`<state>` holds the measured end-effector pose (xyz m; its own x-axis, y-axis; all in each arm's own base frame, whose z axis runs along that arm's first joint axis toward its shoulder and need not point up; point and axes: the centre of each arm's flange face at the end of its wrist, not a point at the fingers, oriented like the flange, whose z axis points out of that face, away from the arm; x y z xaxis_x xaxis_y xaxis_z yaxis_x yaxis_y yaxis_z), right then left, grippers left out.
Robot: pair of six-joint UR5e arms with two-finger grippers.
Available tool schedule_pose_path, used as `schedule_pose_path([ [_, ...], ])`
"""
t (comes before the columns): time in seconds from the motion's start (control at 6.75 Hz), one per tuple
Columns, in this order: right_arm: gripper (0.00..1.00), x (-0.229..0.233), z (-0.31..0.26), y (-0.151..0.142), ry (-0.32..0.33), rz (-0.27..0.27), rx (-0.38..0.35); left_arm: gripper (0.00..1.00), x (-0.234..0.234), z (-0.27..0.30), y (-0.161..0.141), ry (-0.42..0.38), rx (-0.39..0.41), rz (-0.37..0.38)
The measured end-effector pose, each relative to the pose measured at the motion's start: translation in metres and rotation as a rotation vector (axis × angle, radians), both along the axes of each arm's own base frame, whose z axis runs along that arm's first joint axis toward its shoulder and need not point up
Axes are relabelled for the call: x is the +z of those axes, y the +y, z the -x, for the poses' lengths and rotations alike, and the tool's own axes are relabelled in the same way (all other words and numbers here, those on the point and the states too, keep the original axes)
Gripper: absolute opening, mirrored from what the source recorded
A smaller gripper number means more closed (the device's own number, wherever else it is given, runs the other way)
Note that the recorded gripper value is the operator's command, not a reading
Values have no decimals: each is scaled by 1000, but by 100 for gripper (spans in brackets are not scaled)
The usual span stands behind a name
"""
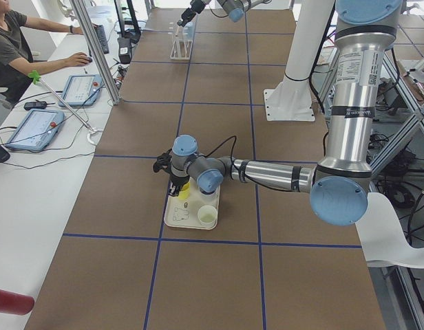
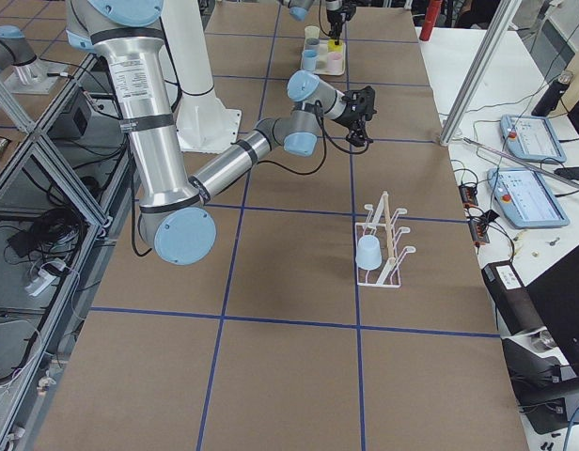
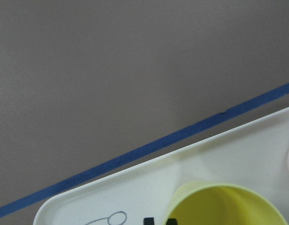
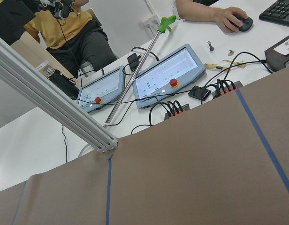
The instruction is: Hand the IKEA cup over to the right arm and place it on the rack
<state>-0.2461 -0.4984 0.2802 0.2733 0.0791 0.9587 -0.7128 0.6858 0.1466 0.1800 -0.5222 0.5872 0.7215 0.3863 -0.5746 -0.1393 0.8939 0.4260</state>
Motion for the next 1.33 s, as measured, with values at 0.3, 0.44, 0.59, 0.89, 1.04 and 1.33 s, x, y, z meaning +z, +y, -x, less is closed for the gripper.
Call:
schedule_pose_path([
  [0.3,100,-1,-1,1,-1,-1,0,0,-9,36,-11,-30,-13,-21],
  [0.44,100,-1,-1,1,-1,-2,0,0,-28,49,-16,-41,-26,-20],
  [0.59,100,-1,-1,1,-3,-2,0,0,-54,62,-24,-44,-51,-18],
  [0.89,100,-11,4,1,-27,-9,-3,0,-104,80,-40,-9,-219,8],
  [1.04,100,-19,8,1,-40,-20,-7,0,-124,81,-47,28,-326,22],
  [1.33,100,-41,15,-1,-95,-24,-4,0,-157,79,-52,185,-532,45],
])
